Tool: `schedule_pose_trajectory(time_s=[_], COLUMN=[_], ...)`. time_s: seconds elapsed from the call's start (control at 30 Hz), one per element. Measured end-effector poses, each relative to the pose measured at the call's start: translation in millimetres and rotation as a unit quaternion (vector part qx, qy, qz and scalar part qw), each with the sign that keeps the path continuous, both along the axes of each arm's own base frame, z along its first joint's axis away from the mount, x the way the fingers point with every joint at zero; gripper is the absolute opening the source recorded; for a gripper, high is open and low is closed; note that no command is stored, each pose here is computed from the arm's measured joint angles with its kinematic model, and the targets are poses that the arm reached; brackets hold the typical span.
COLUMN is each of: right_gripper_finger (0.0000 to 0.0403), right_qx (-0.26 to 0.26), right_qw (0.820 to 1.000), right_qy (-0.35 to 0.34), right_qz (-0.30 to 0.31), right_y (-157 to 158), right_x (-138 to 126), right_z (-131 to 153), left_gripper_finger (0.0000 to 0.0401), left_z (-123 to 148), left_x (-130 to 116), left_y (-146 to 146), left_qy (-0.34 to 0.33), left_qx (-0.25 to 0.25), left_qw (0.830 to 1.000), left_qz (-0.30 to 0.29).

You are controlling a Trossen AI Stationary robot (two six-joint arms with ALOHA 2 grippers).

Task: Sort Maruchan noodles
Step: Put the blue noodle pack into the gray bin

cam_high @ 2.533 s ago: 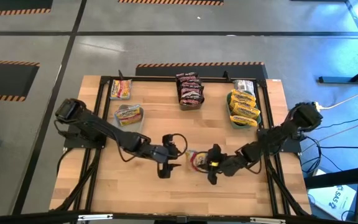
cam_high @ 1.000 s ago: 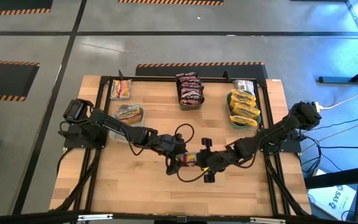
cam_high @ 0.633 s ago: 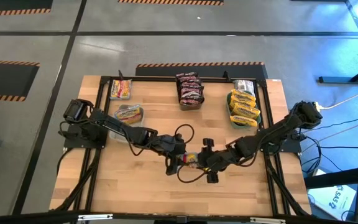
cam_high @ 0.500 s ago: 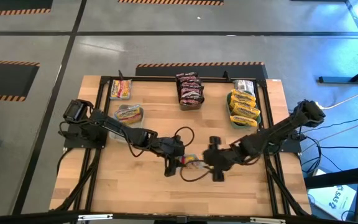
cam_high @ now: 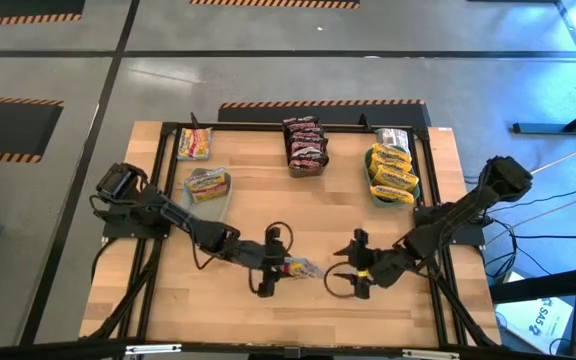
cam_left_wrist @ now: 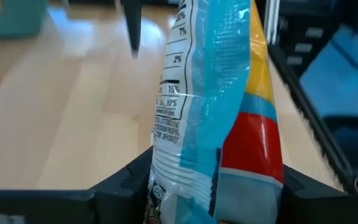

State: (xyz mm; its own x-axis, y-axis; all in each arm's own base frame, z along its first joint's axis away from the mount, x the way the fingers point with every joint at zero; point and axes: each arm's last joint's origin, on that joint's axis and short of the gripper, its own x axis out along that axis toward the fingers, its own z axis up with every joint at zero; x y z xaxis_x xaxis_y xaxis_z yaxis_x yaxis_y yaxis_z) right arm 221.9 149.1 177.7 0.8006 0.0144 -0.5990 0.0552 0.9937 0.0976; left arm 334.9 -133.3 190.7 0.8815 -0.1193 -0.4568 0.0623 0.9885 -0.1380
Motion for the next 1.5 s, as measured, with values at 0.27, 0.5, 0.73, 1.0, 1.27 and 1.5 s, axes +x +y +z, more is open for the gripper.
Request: schedule_pose_trajectory(time_s=[0.27,0.5,0.73,1.0,1.27,1.5], right_gripper_finger=[0.0257,0.0257,0.0257,0.0257,0.0257,0.0244], right_qx=[0.052,0.040,0.031,-0.002,-0.031,-0.028], right_qw=[0.987,0.972,0.958,0.954,0.945,0.943], right_qy=[-0.145,-0.228,-0.281,-0.300,-0.325,-0.330], right_qz=[-0.056,-0.042,-0.042,0.004,0.010,-0.012], right_y=[-14.1,-10.8,-16.5,-12.9,-12.1,-20.3], right_x=[-10.1,-4.0,10.9,43.5,57.5,61.7], right_z=[-20.0,-7.5,-4.0,7.0,24.1,26.1], left_gripper_finger=[0.0175,0.0175,0.0175,0.0175,0.0175,0.0180], left_z=[-7.6,-0.9,5.4,13.9,19.2,20.9], left_x=[-20.7,-27.8,-27.6,-27.4,-28.0,-28.3], left_y=[-0.8,6.7,8.5,10.9,11.0,10.9], left_qy=[-0.158,-0.241,-0.271,-0.307,-0.330,-0.339], left_qx=[-0.010,-0.009,-0.009,0.002,-0.003,-0.001], left_qw=[0.986,0.967,0.959,0.947,0.939,0.937], left_qz=[0.044,0.079,0.085,0.098,0.094,0.087])
